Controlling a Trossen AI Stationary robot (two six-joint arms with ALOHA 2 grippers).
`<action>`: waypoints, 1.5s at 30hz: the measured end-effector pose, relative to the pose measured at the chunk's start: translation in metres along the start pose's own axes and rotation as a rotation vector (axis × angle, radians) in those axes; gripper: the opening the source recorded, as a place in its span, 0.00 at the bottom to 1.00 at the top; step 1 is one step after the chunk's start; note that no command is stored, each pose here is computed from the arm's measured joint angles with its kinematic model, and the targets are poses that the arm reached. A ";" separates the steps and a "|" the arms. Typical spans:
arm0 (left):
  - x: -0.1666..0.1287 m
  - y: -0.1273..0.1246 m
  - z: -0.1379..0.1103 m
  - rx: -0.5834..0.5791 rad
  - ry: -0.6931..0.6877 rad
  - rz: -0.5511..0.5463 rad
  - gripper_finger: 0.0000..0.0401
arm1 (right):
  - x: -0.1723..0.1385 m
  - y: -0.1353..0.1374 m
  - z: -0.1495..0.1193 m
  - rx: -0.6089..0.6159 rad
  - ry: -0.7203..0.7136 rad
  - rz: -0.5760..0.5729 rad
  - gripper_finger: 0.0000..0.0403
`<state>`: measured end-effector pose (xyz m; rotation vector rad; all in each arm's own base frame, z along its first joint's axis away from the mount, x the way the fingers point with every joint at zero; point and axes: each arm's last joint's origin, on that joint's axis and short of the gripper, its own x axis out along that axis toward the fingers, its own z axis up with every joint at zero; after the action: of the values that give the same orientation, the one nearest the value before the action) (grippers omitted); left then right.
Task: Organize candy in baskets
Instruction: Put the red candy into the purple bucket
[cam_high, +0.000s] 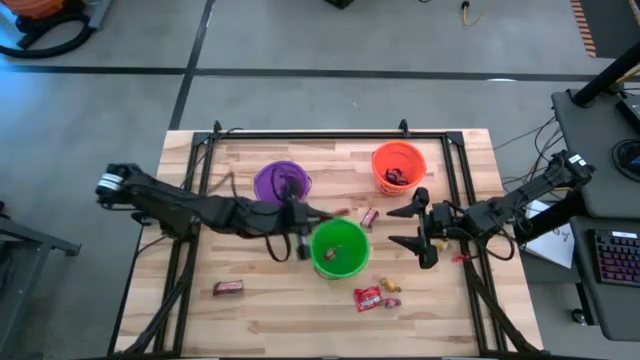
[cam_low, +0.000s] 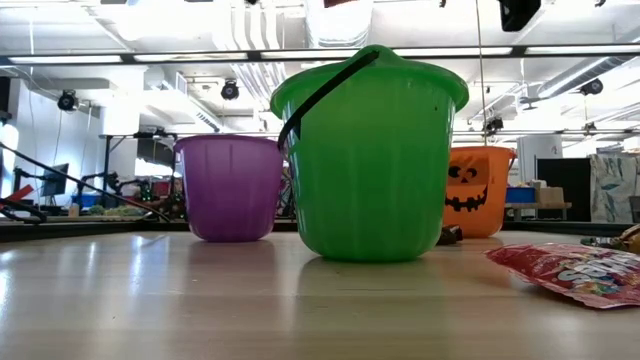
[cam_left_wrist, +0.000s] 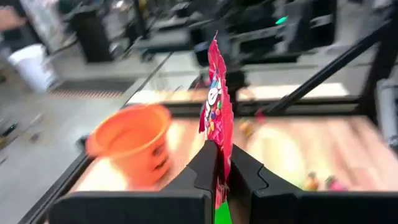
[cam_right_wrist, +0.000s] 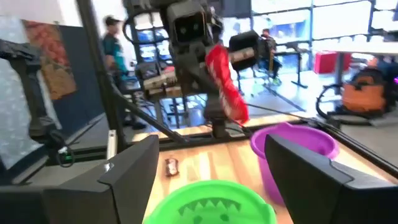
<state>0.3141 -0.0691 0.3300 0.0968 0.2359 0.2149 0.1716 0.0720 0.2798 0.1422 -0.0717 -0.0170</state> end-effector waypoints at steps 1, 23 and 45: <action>-0.007 0.006 0.001 -0.004 0.025 0.023 0.00 | 0.000 0.000 -0.001 0.004 0.004 -0.013 0.71; -0.023 0.107 -0.038 -0.122 0.517 0.330 0.00 | 0.007 0.000 -0.012 0.049 0.065 -0.052 0.70; 0.007 0.105 -0.078 -0.141 0.764 0.370 0.00 | 0.008 -0.001 -0.017 0.040 0.109 -0.062 0.69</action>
<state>0.2806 0.0400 0.2660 -0.0891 0.9653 0.6347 0.1805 0.0736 0.2630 0.1849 0.0413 -0.0700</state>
